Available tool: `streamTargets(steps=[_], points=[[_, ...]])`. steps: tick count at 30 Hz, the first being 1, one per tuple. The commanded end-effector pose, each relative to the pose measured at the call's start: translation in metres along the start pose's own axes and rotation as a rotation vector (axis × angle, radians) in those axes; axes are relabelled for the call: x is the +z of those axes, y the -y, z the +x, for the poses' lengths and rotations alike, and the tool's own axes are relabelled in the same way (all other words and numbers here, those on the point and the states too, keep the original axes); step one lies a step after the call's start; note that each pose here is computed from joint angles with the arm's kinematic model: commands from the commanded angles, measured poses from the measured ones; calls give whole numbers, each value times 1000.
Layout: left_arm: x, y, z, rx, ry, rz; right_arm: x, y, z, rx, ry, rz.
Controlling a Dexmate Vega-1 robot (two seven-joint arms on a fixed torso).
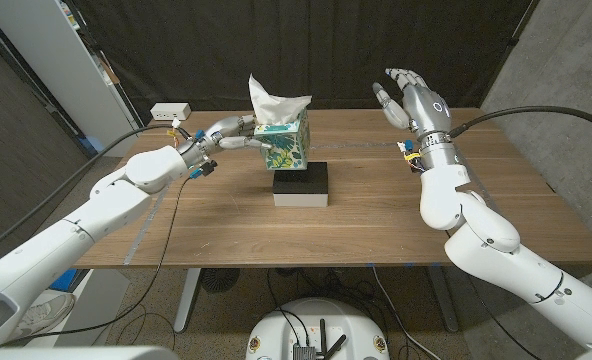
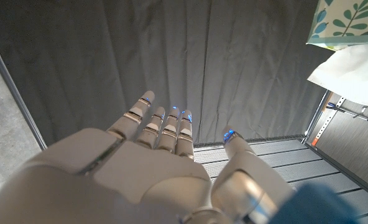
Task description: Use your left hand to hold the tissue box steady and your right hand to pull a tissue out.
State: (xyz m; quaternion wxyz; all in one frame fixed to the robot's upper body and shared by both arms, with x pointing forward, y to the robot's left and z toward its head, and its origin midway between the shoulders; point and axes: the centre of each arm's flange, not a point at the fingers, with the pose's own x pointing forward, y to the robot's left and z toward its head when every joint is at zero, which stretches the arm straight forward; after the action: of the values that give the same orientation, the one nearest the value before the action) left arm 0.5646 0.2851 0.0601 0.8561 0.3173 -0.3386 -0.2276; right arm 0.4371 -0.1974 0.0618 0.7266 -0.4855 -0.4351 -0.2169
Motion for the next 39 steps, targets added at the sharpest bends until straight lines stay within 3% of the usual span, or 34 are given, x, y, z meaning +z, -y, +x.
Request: streamTargets(steps=[1, 39], points=[[1, -1, 3, -9, -3, 5, 3, 1, 2, 2, 25, 41], [7, 9, -3, -14, -1, 8, 48, -1, 5, 71, 192, 9]])
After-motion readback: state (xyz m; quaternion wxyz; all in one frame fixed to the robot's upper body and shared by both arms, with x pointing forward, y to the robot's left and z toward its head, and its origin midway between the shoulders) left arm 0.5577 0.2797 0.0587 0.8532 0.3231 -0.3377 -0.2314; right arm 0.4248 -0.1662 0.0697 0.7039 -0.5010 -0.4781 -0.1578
